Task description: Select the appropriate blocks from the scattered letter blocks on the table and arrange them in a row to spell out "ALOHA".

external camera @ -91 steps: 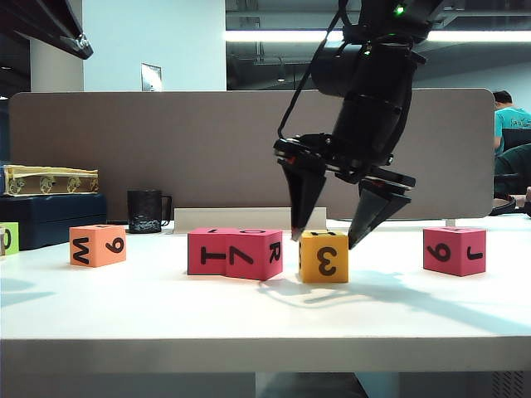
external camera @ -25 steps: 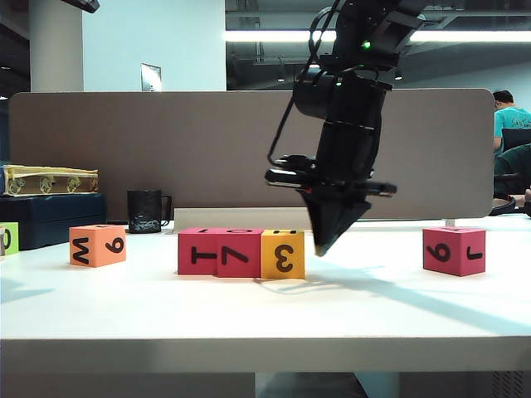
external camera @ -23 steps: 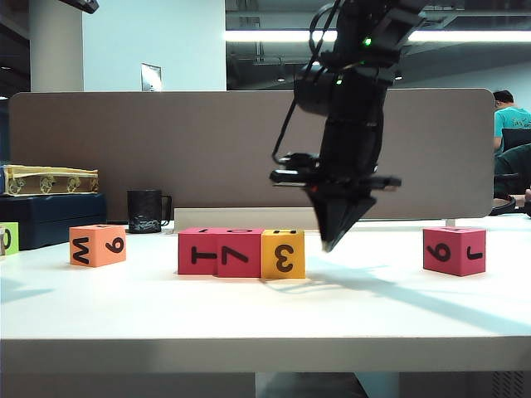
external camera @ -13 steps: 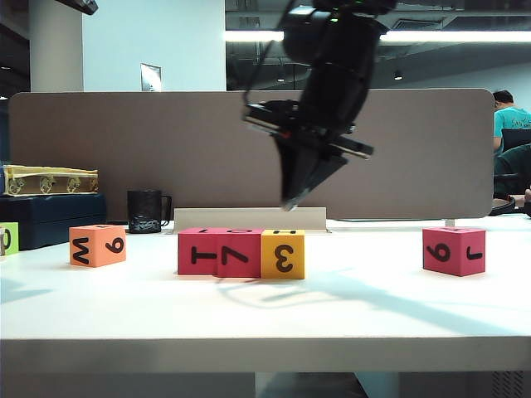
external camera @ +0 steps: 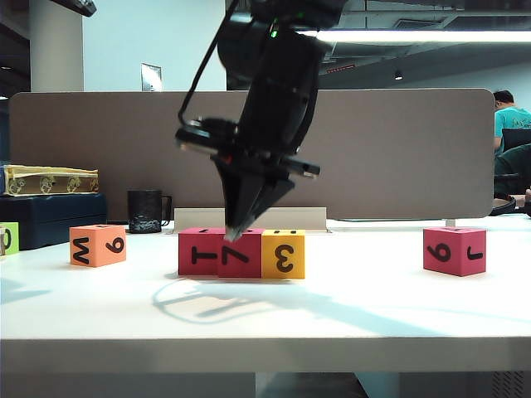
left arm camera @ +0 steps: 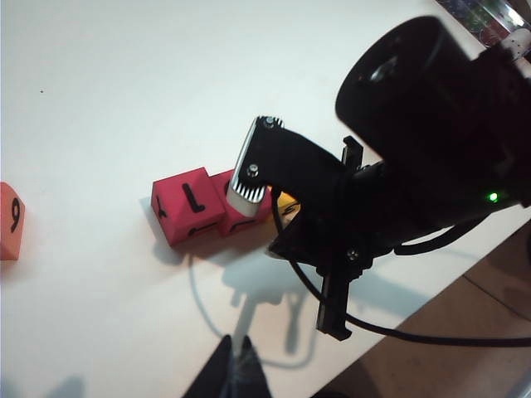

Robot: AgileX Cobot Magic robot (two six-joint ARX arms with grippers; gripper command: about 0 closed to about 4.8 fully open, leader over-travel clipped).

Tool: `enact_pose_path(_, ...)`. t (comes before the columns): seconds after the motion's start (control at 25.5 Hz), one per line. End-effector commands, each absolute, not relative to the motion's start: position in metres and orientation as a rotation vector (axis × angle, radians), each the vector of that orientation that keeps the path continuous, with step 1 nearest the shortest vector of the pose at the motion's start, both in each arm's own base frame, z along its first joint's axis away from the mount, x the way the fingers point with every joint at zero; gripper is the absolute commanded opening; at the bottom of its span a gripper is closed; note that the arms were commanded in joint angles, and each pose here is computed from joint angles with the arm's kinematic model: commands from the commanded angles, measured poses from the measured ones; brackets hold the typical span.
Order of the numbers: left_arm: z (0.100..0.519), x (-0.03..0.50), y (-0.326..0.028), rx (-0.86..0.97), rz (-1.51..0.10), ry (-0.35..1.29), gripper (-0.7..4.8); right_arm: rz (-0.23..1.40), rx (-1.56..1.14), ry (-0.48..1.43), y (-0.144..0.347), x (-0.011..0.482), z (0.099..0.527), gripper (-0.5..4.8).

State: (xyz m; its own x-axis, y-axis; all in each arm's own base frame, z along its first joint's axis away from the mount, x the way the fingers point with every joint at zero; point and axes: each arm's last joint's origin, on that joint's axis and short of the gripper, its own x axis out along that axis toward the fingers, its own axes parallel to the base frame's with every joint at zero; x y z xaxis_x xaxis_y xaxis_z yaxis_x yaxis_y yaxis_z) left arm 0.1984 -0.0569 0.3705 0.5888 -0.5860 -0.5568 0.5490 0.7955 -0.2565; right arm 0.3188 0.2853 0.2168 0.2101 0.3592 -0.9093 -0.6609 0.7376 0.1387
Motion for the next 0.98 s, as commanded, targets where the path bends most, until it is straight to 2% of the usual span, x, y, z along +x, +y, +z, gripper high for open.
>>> enact_pose_path(0.04,0.373,0.198,-0.057,-0.055,-0.665,0.656,-0.06,0.716,-0.318,1.138,0.29,0.322,0.211,-0.06)
enact_pose_path(0.47,0.373,0.198,-0.057,-0.055,-0.665,0.658,-0.06,0.639,-0.333,1.033,0.293,0.335,0.205,-0.06)
enact_pose_path(0.98,0.373,0.198,-0.057,-0.056,-0.669,0.657,-0.06,0.605,-0.334,1.018,0.291,0.344,0.197,-0.06)
